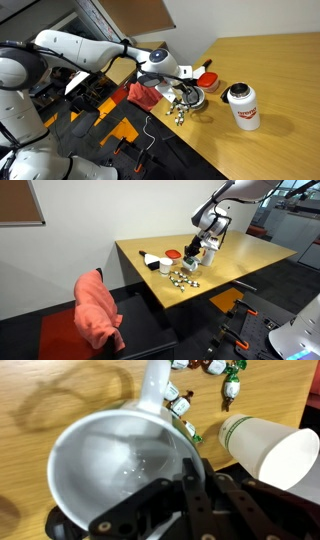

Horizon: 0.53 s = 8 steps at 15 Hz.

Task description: Pour out the contents of the mug onto the table

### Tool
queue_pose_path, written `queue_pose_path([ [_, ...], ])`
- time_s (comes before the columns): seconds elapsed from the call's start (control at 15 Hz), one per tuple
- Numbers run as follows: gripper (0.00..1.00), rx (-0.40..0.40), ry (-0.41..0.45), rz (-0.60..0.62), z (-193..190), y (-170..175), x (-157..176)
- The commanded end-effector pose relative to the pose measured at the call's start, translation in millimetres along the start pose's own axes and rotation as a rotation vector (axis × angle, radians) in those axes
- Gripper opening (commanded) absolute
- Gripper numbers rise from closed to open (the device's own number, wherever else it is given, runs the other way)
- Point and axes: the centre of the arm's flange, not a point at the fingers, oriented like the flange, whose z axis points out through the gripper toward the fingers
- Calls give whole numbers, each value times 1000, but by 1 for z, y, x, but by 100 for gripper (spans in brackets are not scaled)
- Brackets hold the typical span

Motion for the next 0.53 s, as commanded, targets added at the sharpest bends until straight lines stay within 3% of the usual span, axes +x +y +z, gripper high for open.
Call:
queue_pose_path([
  [0.0, 3, -33, 13, 24, 4, -5, 23],
  [0.47, 3, -83, 8, 48, 19, 6, 43],
])
